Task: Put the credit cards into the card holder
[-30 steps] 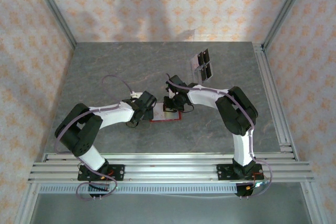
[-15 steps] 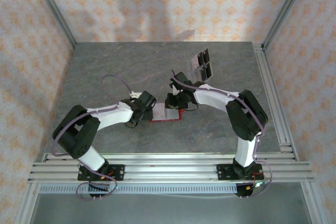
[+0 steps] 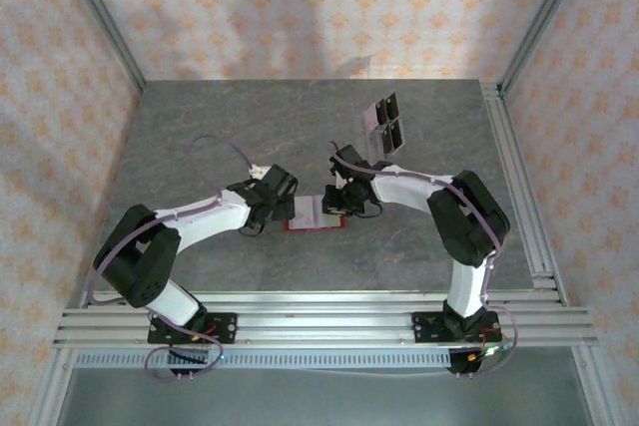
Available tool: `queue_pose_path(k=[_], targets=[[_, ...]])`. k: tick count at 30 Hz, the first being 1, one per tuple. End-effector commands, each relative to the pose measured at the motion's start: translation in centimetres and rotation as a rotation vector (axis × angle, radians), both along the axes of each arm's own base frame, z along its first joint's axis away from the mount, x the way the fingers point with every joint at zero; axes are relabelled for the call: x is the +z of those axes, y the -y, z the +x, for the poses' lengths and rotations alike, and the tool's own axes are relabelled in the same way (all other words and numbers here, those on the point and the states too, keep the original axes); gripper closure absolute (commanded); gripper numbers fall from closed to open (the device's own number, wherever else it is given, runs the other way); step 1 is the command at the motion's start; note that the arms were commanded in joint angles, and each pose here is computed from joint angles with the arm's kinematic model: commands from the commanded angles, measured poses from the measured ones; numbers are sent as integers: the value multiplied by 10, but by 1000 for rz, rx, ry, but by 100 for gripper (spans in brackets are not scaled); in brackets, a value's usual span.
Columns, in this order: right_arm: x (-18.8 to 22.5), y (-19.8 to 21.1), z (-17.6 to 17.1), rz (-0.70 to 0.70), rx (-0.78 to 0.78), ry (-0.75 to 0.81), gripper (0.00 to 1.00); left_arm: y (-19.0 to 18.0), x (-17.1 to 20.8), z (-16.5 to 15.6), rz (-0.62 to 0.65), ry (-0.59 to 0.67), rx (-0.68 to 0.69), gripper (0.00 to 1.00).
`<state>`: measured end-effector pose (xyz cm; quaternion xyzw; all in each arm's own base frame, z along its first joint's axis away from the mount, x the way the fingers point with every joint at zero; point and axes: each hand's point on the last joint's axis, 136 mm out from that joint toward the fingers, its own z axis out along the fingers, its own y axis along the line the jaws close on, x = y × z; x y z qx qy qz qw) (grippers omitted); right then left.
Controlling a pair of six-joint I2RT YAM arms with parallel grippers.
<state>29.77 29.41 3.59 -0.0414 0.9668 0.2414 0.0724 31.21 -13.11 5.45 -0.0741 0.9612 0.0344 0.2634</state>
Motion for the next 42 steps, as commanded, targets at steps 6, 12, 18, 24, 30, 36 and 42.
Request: queue_pose_path(k=[6, 12, 18, 24, 30, 36, 42], targets=[[21, 10, 12, -11, -32, 63, 72, 17, -2, 6, 12, 4, -44, 0], [36, 20, 9, -15, -53, 88, 68, 10, 7, 5, -36, 25, 3, 0], [38, 36, 5, -65, -75, 116, 68, 17, 11, 11, -231, 26, 15, 0], [47, 58, 3, -126, -120, 173, 54, 40, 19, 19, -368, 31, -40, 0], [35, 72, -4, -185, -129, 166, 49, 51, 16, 23, -421, 27, -58, 0], [13, 66, -3, -196, -108, 123, 48, 58, 8, 26, -454, 19, -53, 0], [-1, 66, -2, -214, -107, 102, 49, 62, -3, 28, -466, 4, -49, 0]])
